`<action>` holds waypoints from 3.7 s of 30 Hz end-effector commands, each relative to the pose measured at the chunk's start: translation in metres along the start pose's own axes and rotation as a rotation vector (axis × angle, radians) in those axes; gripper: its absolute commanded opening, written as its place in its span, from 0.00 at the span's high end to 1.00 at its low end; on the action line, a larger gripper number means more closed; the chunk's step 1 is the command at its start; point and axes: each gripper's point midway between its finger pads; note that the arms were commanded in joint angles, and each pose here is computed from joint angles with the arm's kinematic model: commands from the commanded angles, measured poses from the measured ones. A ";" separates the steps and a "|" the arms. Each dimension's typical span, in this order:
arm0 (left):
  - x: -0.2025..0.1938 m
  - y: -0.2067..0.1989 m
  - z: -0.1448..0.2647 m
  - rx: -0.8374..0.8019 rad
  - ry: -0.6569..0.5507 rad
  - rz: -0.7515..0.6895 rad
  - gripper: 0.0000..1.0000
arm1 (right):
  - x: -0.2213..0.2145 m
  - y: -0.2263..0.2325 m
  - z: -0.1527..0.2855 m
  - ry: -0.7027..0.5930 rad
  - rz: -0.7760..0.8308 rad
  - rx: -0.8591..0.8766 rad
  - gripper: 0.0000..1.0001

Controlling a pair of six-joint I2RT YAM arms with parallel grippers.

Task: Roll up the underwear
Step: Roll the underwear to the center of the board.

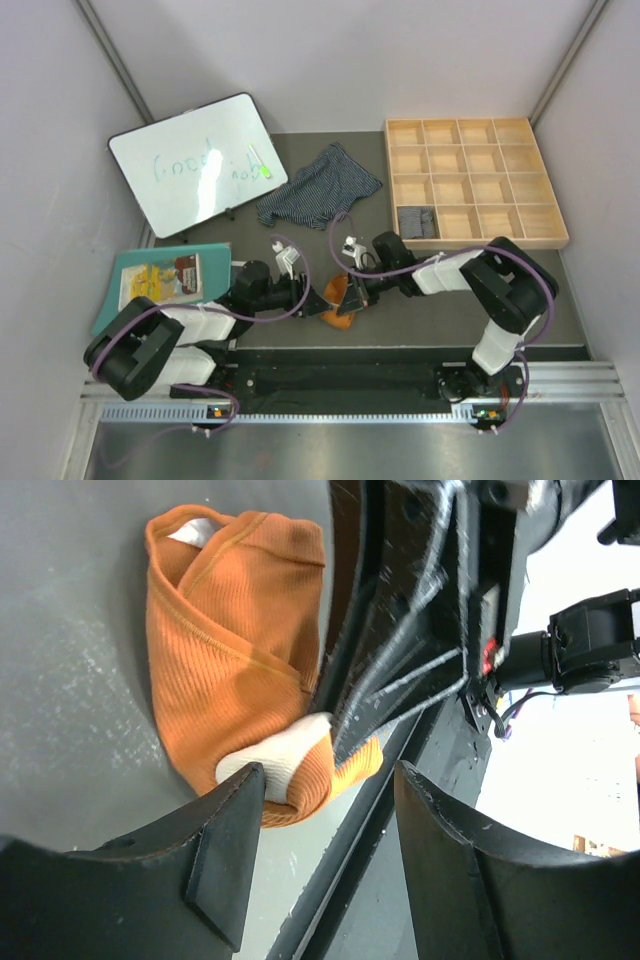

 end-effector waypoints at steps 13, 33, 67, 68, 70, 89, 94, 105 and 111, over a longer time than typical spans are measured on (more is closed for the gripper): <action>-0.025 0.018 -0.016 0.005 0.093 0.017 0.77 | 0.021 -0.033 0.004 -0.044 -0.086 -0.001 0.99; -0.031 0.062 -0.018 0.307 0.138 0.221 1.00 | 0.001 -0.004 0.051 -0.250 -0.168 -0.083 0.23; 0.015 0.007 -0.004 0.217 0.057 0.131 0.42 | -0.017 -0.059 0.037 -0.249 -0.182 -0.440 1.00; 0.023 0.004 -0.002 0.224 0.035 0.108 0.40 | -0.017 -0.059 0.037 -0.247 -0.181 -0.441 1.00; 0.022 0.010 0.001 0.261 0.042 0.075 0.36 | -0.018 -0.059 0.037 -0.239 -0.182 -0.445 1.00; 0.008 0.021 -0.013 0.179 0.059 0.046 0.24 | -0.014 -0.058 0.030 -0.212 -0.183 -0.420 1.00; 0.006 0.032 -0.018 0.198 0.052 0.054 0.26 | -0.015 -0.056 0.029 -0.208 -0.174 -0.410 1.00; 0.009 0.028 -0.028 0.151 0.046 0.056 0.47 | -0.003 -0.052 0.026 -0.218 -0.136 -0.383 1.00; -0.002 0.026 -0.028 0.115 0.088 0.073 0.57 | 0.004 -0.053 0.021 -0.212 -0.126 -0.381 1.00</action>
Point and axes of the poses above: each gripper's point midway between its finger pads, its own z axis back along the fingers, its own y axis along the line the jaws close on, x = y × z, and after that the axes turned 3 degrees about z, right-handed
